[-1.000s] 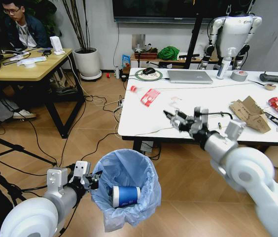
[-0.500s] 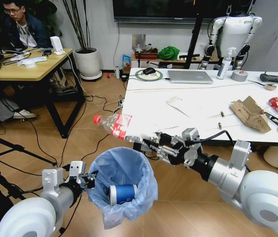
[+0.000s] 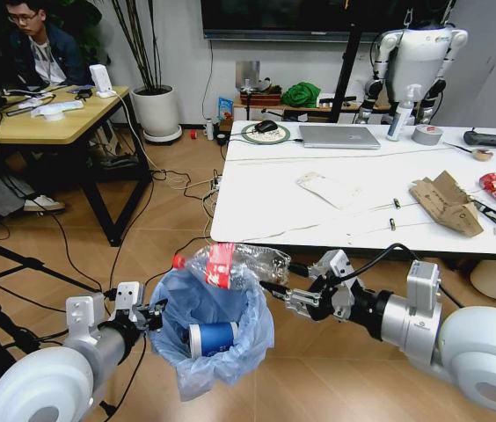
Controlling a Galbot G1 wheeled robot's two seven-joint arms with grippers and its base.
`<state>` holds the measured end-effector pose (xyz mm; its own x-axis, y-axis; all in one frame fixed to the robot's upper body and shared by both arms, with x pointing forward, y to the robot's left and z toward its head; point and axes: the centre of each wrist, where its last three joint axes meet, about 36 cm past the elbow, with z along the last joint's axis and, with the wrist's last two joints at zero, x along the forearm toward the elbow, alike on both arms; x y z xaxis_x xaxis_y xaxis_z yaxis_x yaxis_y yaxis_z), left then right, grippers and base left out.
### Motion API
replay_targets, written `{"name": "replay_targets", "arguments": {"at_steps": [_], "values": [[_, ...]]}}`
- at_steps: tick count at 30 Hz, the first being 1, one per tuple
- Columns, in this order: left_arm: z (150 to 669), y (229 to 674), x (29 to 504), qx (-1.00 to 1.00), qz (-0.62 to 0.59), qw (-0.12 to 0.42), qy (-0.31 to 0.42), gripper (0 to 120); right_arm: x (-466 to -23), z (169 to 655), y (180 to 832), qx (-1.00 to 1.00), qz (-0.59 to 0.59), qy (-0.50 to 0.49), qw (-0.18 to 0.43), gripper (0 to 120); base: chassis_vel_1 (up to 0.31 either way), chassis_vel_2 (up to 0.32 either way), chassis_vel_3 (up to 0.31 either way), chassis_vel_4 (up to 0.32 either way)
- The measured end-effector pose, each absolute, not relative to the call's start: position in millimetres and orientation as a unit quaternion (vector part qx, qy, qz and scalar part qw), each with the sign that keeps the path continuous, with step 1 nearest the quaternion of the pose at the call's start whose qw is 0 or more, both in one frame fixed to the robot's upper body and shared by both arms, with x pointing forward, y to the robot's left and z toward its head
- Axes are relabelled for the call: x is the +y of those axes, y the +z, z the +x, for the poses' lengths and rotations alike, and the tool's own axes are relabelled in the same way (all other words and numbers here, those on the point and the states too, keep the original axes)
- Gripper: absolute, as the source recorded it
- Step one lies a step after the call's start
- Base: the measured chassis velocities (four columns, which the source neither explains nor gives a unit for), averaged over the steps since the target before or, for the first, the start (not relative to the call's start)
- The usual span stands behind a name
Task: Pick up the trash bin and place the trash from the table into it.
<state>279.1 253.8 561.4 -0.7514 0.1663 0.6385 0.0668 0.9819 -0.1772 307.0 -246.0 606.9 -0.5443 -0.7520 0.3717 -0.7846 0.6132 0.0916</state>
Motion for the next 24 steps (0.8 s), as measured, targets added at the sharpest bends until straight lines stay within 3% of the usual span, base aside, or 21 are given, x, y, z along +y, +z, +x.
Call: {"name": "replay_targets", "arguments": {"at_steps": [15,17,24], "values": [[279.8,563.6,257.6,-0.933,-0.060,0.347,0.076,0,-250.5,307.3,607.5,-0.868,0.452,0.079,0.189,50,0.000,0.000,0.000,0.000],[279.8,563.6,257.6,-0.933,-0.060,0.347,0.076,0,-250.2,306.9,606.5,-0.867,0.455,0.077,0.189,53,0.000,0.000,0.000,0.000],[280.5,564.5,257.6,-0.933,-0.062,0.345,0.077,0,-249.3,301.7,594.9,-0.866,0.454,0.068,0.199,81,0.000,0.000,0.000,0.000]]}}
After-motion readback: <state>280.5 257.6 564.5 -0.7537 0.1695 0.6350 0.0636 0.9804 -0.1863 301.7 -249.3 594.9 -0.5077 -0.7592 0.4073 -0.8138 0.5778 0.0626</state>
